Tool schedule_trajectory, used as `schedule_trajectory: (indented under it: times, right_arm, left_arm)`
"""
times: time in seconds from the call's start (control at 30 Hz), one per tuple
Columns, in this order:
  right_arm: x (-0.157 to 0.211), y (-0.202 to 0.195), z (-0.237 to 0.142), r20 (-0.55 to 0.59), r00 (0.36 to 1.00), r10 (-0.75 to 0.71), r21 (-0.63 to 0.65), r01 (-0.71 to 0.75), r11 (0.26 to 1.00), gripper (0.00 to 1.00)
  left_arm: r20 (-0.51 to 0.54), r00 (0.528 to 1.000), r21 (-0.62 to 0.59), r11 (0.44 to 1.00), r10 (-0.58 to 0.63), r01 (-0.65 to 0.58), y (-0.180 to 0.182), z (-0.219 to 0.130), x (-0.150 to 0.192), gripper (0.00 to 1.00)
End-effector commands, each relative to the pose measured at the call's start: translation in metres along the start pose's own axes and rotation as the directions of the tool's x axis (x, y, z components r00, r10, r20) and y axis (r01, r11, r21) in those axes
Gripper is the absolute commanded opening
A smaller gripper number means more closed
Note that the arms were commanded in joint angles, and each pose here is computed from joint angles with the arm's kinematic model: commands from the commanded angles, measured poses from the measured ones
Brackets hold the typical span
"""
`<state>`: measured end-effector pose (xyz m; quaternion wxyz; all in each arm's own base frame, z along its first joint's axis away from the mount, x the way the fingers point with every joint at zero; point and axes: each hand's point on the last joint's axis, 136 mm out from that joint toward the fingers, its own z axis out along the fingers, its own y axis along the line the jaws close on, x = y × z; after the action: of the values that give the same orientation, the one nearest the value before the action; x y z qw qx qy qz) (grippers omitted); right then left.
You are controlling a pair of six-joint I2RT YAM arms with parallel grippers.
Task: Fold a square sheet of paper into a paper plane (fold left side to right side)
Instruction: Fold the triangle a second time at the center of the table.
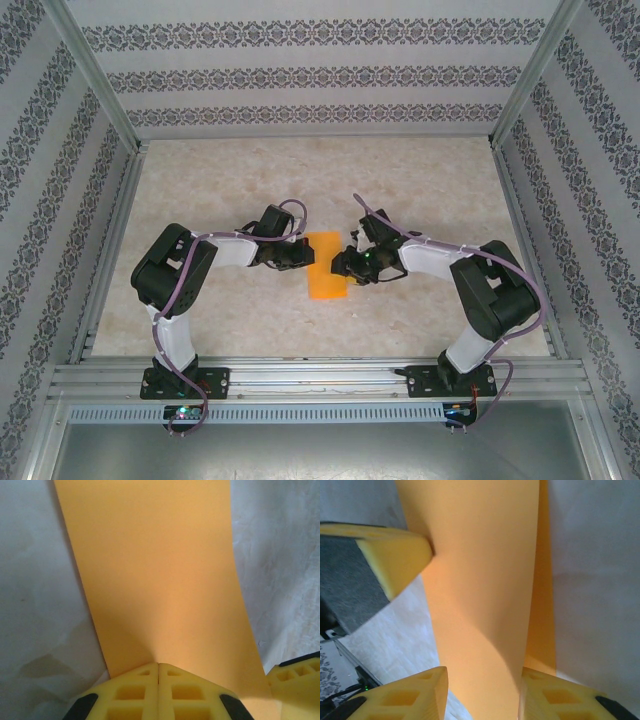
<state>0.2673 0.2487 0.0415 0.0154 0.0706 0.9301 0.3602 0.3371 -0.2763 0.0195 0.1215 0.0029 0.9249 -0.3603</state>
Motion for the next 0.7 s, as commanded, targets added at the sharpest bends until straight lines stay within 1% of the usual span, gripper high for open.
schedule_trajectory:
  times: [0.0,0.47,0.67]
  right_arm:
    - [-0.009,0.005,0.003,-0.001,1.000,-0.002,-0.043,0.002,0.999,0.39]
    - [-0.048,0.002,0.002,0.022,1.000,-0.011,-0.073,0.013,0.997,0.35]
    - [-0.051,-0.004,0.005,0.014,1.000,-0.006,-0.073,0.007,0.997,0.29]
  left_arm:
    - [-0.059,0.998,-0.068,0.998,-0.017,0.013,0.026,0.007,0.021,0.00]
    - [-0.052,0.999,-0.057,0.998,-0.006,0.003,0.021,0.006,0.017,0.00]
    - [-0.037,0.999,-0.041,0.999,0.008,-0.010,0.013,0.004,0.011,0.01]
